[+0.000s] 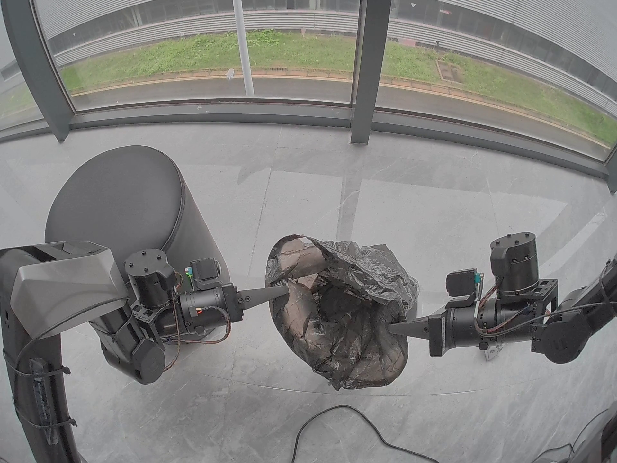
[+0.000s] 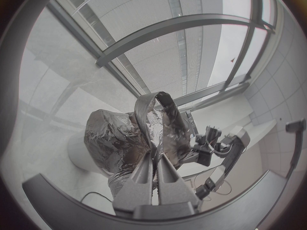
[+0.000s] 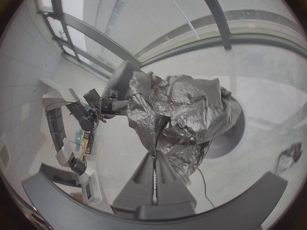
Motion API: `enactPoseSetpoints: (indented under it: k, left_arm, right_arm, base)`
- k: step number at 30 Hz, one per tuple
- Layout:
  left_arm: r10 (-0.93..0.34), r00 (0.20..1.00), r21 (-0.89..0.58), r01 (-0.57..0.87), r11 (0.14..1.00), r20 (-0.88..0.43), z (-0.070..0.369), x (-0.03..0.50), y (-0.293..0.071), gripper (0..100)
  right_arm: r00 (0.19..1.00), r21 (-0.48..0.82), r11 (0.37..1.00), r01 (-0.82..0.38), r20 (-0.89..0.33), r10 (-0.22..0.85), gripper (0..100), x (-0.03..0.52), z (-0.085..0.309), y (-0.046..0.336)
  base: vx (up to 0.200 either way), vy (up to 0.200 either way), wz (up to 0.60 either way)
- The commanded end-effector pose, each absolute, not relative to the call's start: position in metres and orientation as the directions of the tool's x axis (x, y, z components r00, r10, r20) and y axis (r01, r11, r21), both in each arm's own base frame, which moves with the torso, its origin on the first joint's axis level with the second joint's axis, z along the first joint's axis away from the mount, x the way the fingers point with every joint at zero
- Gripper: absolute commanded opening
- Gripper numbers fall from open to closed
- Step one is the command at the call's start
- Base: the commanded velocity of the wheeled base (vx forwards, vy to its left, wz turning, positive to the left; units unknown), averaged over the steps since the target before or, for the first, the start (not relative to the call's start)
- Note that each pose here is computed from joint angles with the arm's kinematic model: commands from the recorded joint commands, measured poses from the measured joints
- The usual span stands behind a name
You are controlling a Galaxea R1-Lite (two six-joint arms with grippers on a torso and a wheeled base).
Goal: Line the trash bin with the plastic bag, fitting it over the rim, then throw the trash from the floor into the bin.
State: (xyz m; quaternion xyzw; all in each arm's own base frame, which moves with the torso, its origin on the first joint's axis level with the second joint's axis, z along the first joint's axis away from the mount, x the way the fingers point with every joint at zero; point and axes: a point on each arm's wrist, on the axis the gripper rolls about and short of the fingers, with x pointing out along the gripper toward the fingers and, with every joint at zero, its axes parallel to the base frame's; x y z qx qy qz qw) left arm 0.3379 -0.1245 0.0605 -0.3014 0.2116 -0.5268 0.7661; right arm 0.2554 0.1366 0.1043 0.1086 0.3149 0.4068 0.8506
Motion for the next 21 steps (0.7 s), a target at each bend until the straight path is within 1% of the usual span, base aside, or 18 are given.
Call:
enactPoseSetpoints:
  k: [1,3,4,7,11,14,16,20,21]
  left_arm:
    - [-0.941,0.336,-0.737,0.646,0.201,0.037,0.063,0.358,-0.139,0]
    - [-0.944,0.325,-0.756,0.633,0.169,0.061,0.071,0.363,-0.143,0]
    - [-0.944,0.325,-0.756,0.633,0.167,0.064,0.071,0.363,-0.144,0]
    - [-0.949,0.3,-0.788,0.605,0.11,0.098,0.082,0.369,-0.154,0]
    - [-0.959,0.263,-0.82,0.568,0.07,0.101,0.083,0.363,-0.168,0]
    - [-0.964,0.252,-0.834,0.547,0.07,0.085,0.076,0.359,-0.172,0]
    - [-0.965,0.254,-0.846,0.528,0.077,0.071,0.07,0.357,-0.171,0]
    - [-0.964,0.263,-0.872,0.479,0.1,0.034,0.058,0.351,-0.166,0]
    - [-0.963,0.268,-0.888,0.446,0.114,0.011,0.052,0.348,-0.163,0]
  right_arm:
    - [0.463,0.517,0.671,-0.532,-0.485,0.742,0,0.256,0.091,0.131]
    - [0.465,0.55,0.67,-0.499,-0.482,0.743,0,0.251,0.098,0.128]
    - [0.465,0.552,0.67,-0.497,-0.482,0.743,0,0.25,0.099,0.128]
    - [0.449,0.593,0.677,-0.435,-0.509,0.734,0,0.238,0.114,0.122]
    - [0.419,0.605,0.691,-0.395,-0.55,0.722,0,0.225,0.129,0.113]
    - [0.386,0.612,0.697,-0.375,-0.58,0.717,0,0.22,0.131,0.111]
    - [0.385,0.611,0.699,-0.372,-0.583,0.715,0,0.223,0.13,0.112]
    - [0.366,0.609,0.713,-0.348,-0.611,0.701,0,0.236,0.117,0.116]
    - [0.357,0.61,0.715,-0.343,-0.619,0.7,0,0.244,0.112,0.12]
  base:
    - [0.0,0.0,0.0]
    - [0.0,0.0,0.0]
    - [0.0,0.0,0.0]
    - [0.0,0.0,0.0]
    - [0.0,0.0,0.0]
    - [0.0,0.0,0.0]
    - [0.0,0.0,0.0]
    - [0.0,0.0,0.0]
    - [0.0,0.0,0.0]
